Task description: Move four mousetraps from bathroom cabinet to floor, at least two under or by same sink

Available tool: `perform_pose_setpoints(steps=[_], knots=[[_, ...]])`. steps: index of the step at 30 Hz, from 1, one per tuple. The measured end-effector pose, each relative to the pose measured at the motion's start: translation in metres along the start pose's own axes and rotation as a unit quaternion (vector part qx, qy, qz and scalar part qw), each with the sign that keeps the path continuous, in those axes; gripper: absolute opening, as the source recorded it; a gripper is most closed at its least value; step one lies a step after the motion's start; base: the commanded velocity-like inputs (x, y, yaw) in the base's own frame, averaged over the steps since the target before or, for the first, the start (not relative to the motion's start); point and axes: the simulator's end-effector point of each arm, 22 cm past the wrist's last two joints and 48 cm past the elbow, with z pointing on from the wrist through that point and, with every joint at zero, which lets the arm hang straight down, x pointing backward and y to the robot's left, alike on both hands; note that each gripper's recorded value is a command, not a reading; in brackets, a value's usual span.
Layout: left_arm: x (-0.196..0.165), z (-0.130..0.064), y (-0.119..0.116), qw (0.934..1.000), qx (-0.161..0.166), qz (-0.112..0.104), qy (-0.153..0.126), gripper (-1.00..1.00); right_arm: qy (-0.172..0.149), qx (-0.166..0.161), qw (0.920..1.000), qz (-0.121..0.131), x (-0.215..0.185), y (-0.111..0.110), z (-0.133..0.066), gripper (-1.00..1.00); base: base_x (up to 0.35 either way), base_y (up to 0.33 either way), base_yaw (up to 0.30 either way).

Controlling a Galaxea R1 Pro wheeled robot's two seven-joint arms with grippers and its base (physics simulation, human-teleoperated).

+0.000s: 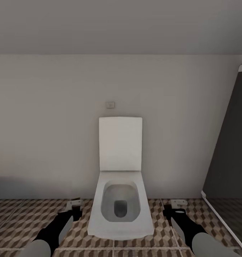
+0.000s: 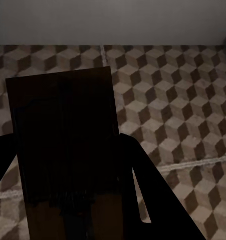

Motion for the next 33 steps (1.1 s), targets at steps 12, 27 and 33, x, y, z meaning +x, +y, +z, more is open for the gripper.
perform_pose_setpoints(steps=[12, 27, 33], knots=[[0.023, 0.015, -0.001, 1.0000, 0.000, 0.000, 0.000, -1.00, -0.006, 0.002, 0.9999, -0.010, 0.021, 0.003, 0.013, -1.00, 0.000, 0.000, 0.000], [0.051, 0.034, 0.000, 0.9996, -0.004, 0.005, 0.026, -1.00, 0.005, 0.003, 0.9999, -0.016, 0.045, 0.008, 0.032, -1.00, 0.000, 0.000, 0.000], [0.064, 0.042, -0.002, 0.9992, -0.004, 0.008, 0.038, -1.00, 0.005, 0.003, 0.9998, -0.017, 0.052, 0.010, 0.039, -1.00, 0.000, 0.000, 0.000]])
